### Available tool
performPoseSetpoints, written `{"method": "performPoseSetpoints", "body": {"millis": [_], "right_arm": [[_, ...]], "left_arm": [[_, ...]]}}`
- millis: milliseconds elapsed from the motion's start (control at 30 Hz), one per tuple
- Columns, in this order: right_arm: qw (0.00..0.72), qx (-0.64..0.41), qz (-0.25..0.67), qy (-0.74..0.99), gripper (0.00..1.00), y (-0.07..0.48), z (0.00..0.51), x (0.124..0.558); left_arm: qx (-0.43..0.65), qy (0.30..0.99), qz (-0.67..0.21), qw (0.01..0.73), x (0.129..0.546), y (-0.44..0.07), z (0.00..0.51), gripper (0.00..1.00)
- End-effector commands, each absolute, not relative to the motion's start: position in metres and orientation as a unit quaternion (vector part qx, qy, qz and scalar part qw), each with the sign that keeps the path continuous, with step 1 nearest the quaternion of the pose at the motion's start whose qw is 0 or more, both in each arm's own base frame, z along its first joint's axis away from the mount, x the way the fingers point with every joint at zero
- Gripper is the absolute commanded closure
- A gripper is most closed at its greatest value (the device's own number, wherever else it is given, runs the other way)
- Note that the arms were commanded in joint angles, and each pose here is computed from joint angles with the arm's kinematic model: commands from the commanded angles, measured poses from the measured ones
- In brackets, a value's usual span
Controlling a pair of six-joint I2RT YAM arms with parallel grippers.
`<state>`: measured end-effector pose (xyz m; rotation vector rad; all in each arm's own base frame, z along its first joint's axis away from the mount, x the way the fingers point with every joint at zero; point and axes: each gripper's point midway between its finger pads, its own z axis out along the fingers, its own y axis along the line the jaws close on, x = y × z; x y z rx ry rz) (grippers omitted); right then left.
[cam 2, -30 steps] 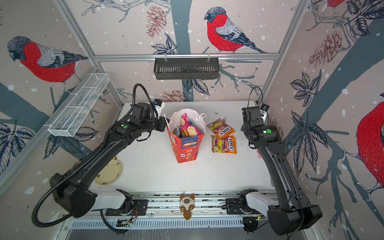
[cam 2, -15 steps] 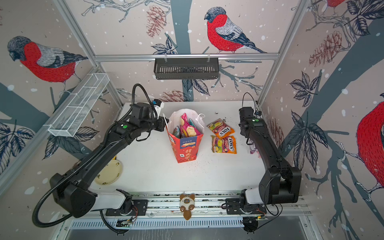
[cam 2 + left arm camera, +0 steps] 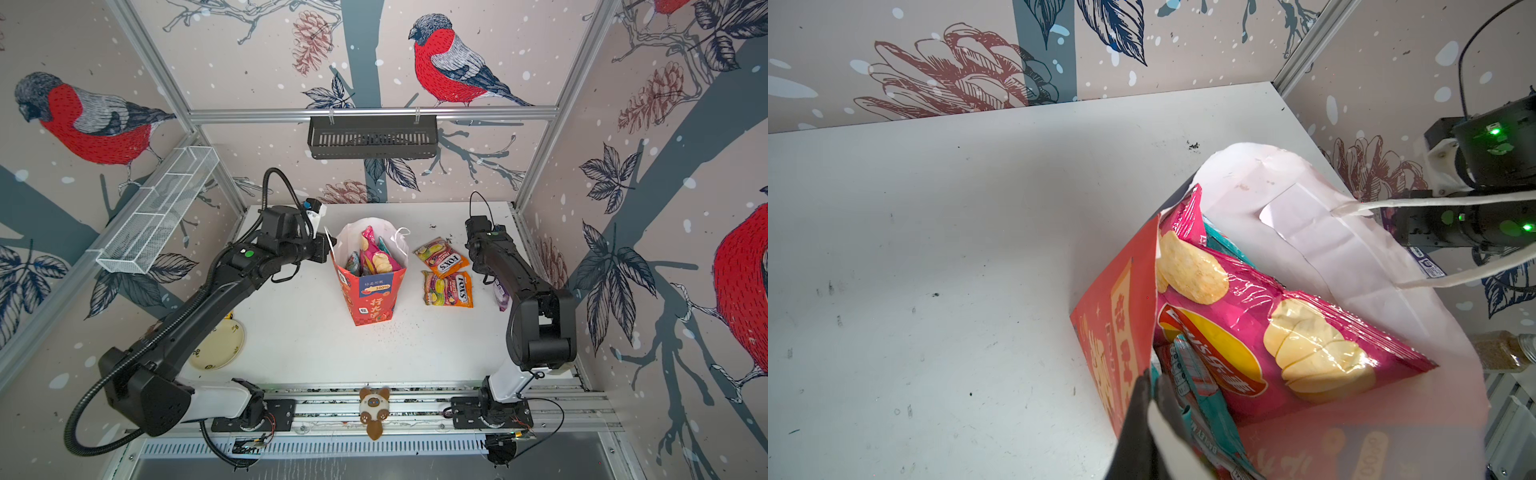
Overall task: Take the snacks out of the paper bag
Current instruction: 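Lower the purple packet onto the table and open the right gripper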
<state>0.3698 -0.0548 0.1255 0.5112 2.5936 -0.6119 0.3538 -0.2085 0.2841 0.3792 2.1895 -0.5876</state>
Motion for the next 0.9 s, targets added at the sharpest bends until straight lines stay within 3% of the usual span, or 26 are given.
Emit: {"method": "performPoseSetpoints", "body": {"millis": [0,100,200,467,600,867], "right_arm": [[0.232,0.175,-0.147,0.946,0.93,-0.033,0.116,0.389],[0.231,0.172,-0.11,0.951,0.91,-0.021,0.106,0.393],[0.224,0.163,-0.085,0.957,0.81,-0.011,0.096,0.396],[0.215,0.162,-0.067,0.961,0.79,-0.003,0.082,0.396],[0.214,0.162,-0.063,0.961,0.58,-0.001,0.081,0.397],[0.242,0.163,-0.018,0.956,0.52,0.011,0.109,0.402]], "left_arm": [[0.143,0.856,-0.237,0.437,0.362,-0.209,0.297,1.0],[0.14,0.857,-0.235,0.436,0.361,-0.207,0.295,1.0],[0.139,0.858,-0.233,0.436,0.362,-0.206,0.294,1.0],[0.139,0.857,-0.234,0.437,0.364,-0.208,0.295,1.0],[0.139,0.858,-0.231,0.437,0.364,-0.207,0.294,1.0],[0.141,0.859,-0.229,0.436,0.365,-0.206,0.294,1.0]]}}
